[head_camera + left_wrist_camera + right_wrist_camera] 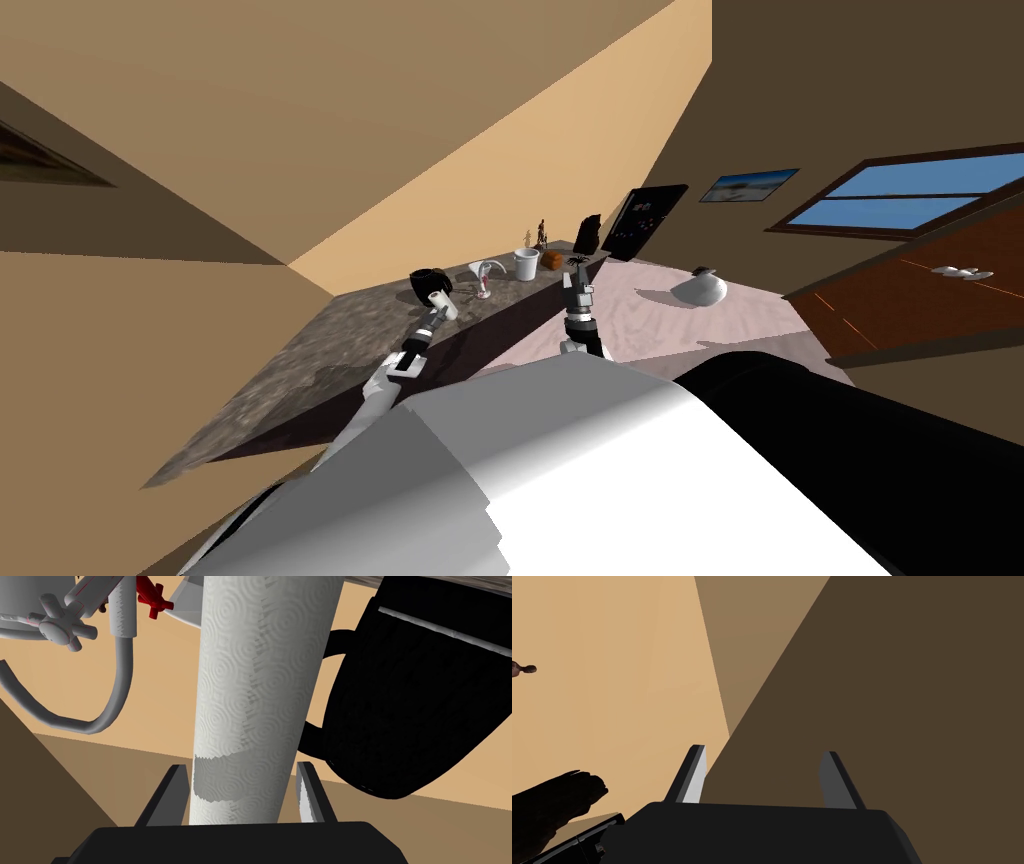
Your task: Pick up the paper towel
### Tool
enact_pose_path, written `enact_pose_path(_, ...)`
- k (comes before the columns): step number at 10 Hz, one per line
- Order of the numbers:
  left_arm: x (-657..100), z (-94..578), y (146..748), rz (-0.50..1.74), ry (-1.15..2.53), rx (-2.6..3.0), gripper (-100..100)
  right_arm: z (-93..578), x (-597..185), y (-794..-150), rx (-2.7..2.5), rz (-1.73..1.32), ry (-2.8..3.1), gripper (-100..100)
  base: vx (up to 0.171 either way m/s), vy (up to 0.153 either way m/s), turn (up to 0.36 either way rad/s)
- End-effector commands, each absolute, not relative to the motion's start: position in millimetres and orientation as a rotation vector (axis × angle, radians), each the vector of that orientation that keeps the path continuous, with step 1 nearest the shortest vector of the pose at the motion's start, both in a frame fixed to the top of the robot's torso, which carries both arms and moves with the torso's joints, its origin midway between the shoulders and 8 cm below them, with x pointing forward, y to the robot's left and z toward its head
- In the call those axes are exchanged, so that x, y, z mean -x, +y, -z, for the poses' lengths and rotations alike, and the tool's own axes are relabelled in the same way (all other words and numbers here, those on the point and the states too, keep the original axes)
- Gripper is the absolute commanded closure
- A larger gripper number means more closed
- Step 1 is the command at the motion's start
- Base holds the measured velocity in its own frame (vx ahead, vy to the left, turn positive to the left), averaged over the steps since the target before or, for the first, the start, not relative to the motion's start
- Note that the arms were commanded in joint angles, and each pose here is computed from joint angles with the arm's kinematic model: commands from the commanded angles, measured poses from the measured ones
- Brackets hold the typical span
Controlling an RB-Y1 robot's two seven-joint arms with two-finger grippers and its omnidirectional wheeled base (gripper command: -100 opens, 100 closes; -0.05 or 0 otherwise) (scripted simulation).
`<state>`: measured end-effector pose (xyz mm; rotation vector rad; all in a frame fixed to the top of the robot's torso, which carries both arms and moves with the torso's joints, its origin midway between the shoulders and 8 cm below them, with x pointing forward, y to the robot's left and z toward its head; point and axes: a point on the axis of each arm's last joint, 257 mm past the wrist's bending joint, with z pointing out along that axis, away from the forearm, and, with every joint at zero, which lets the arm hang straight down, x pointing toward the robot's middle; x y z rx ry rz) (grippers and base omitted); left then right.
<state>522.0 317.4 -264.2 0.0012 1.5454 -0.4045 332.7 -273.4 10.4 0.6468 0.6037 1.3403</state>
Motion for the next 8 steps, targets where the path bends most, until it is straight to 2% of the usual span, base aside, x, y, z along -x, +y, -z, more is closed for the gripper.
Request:
enact_pose_path(1,-509,267,322,0.395,1.550,0.008,100,-10,-333,-273,-0.647,-1.340,0.604,0,0.040,0.012,-0.075)
enact_pose_path(8,-461,267,342,0.346,1.561,0.038,100,-10,-333,-273,-0.647,-1.340,0.604,0,0.036,0.014,-0.055)
